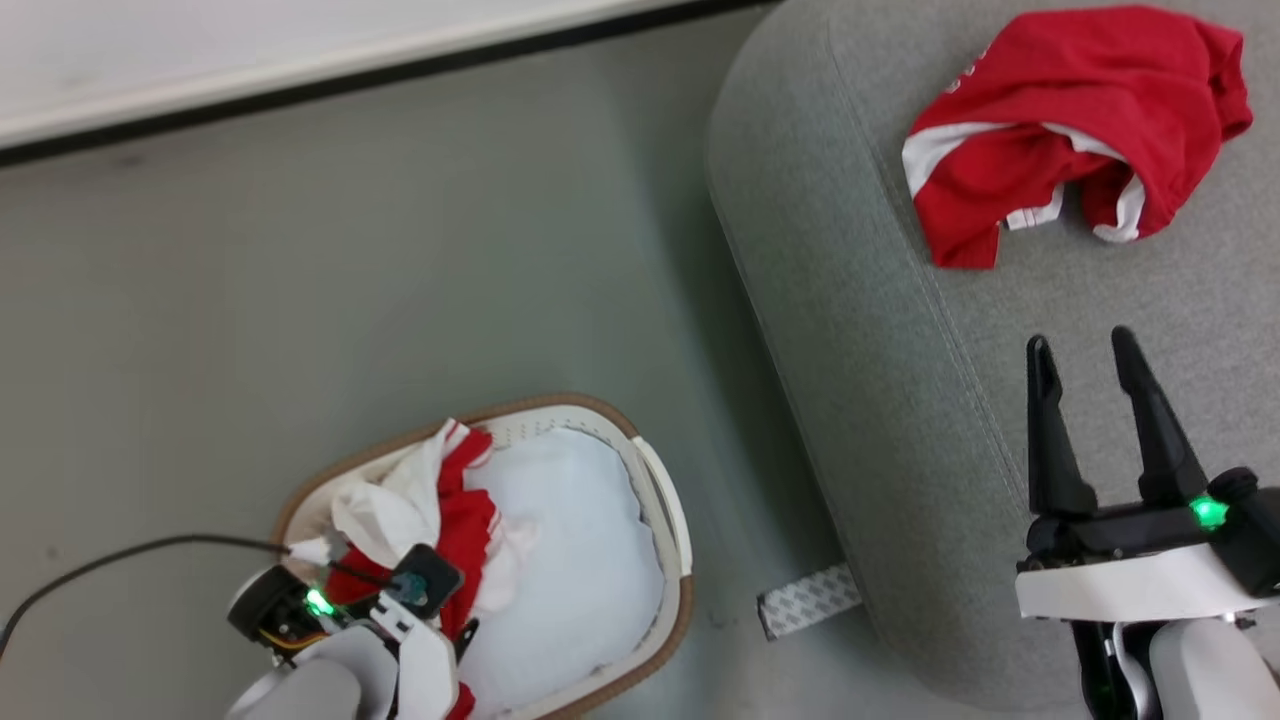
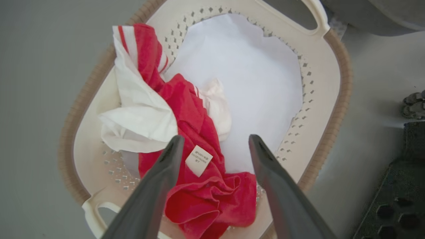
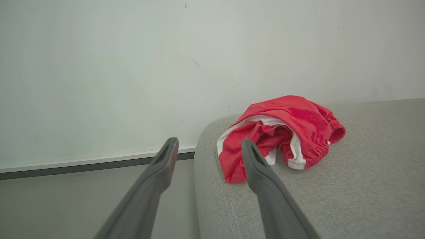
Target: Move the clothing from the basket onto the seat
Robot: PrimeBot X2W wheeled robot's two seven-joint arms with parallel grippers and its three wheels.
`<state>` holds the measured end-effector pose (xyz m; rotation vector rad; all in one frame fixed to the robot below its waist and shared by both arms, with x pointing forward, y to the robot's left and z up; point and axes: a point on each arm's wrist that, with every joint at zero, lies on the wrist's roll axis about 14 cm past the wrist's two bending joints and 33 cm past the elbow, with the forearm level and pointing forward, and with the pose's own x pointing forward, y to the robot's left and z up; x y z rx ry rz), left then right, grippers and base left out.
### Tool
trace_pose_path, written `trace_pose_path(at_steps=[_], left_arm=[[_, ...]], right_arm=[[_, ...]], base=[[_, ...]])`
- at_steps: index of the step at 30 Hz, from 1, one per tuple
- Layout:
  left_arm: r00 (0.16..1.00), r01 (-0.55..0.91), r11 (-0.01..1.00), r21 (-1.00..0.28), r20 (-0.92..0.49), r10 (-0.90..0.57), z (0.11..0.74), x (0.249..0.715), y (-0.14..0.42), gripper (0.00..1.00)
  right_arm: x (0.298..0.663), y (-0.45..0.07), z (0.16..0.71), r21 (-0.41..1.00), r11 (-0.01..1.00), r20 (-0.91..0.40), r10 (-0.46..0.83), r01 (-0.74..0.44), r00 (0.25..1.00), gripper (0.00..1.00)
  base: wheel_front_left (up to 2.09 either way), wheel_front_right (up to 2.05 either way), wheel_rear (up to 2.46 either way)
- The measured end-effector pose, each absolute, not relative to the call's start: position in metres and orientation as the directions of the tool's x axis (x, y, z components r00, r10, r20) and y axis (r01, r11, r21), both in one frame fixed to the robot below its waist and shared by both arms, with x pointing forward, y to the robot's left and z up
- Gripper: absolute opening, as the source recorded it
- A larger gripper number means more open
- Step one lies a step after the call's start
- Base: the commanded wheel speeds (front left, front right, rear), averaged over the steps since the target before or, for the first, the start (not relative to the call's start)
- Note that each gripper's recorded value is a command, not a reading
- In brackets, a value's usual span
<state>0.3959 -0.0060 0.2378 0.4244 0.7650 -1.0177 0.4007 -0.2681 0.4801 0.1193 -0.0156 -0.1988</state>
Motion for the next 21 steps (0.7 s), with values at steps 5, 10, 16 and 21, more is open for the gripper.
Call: trace_pose_path(at_steps=[5, 10, 16, 21], left_arm=[[0.180, 0.936, 0.350, -0.025, -0.821, -0.541, 0.200, 0.381, 0.001, 1.00], [0.083, 0.971, 0.235, -0.034, -0.880, -0.468, 0.170, 0.371, 0.009, 1.00], [0.004, 0.992, 0.119, -0.046, -0.922, -0.388, 0.142, 0.366, 0.021, 1.00], [-0.027, 0.999, 0.029, -0.037, -0.953, -0.301, 0.118, 0.368, 0.034, 1.00]], right_arm=[[0.409, -0.275, 0.476, 0.115, 0.970, 0.000, -0.214, 0.212, 0.977, 1.00], [0.414, -0.279, 0.466, 0.111, 0.968, -0.024, -0.223, 0.224, 0.975, 1.00], [0.415, -0.281, 0.450, 0.113, 0.964, -0.067, -0.233, 0.239, 0.970, 1.00], [0.417, -0.284, 0.439, 0.107, 0.962, -0.099, -0.242, 0.252, 0.965, 1.00]], base=[[0.00, 0.00, 0.00], [0.00, 0.00, 0.00], [0.00, 0.00, 0.00], [0.00, 0.00, 0.00]])
